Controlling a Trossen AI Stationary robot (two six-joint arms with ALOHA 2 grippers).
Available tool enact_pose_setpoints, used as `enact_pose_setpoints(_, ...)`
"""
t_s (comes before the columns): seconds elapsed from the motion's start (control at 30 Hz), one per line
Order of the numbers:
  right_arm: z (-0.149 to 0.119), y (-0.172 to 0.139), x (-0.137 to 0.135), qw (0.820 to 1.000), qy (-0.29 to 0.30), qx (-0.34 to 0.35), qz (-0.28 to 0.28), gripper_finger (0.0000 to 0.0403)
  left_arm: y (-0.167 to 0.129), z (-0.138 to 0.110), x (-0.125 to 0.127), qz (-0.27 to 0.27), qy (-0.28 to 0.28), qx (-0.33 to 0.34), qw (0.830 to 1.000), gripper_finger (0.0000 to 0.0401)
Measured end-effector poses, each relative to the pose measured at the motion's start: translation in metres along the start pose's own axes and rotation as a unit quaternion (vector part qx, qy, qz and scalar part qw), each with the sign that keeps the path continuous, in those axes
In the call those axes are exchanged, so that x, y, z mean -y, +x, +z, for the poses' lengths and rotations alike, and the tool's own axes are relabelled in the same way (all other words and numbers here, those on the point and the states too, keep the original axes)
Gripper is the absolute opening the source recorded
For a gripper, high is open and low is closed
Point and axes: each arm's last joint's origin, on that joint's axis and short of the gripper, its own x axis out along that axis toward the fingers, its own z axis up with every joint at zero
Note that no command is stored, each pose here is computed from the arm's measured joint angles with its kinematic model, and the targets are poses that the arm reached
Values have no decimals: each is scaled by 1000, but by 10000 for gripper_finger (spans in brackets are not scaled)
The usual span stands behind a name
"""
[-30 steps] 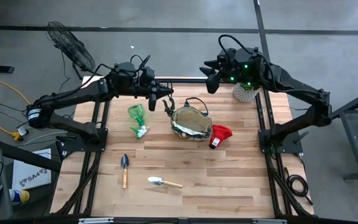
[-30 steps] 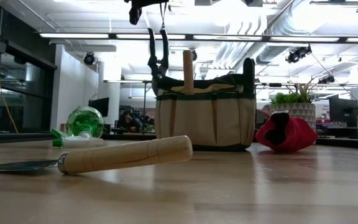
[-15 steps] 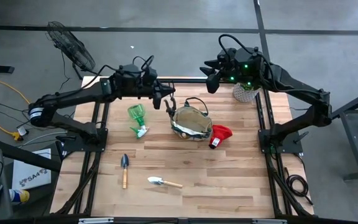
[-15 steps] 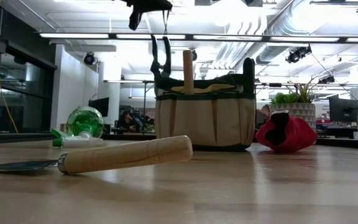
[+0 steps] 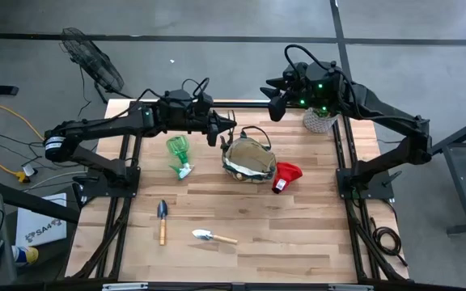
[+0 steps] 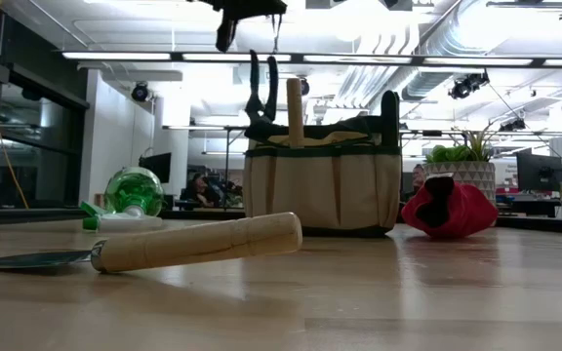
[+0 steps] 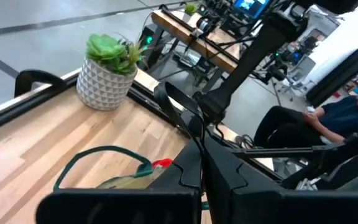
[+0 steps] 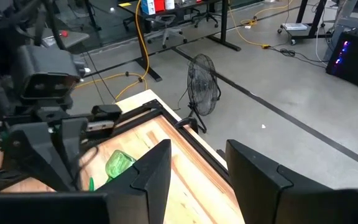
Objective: Pick & Place Garden tools in Gardening bag
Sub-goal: Put the green shear scissors into the gardening bag
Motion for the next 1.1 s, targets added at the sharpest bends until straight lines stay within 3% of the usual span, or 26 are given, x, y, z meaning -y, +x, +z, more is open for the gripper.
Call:
enact_pose_setpoints(0.23, 0, 0, 0, 1000, 1, 1, -7, 145, 5, -1, 0, -16, -18, 0, 1000, 0)
enact_pose_setpoints(0.9, -1, 0, 1, 1000, 8, -2, -13, 145, 21, -15, -8, 51, -11, -17, 998, 0)
enact_pose_setpoints(1.1, -2, 0, 1, 1000, 11, -11, -14, 145, 20, -20, -11, 59, 0, -49, 997, 0)
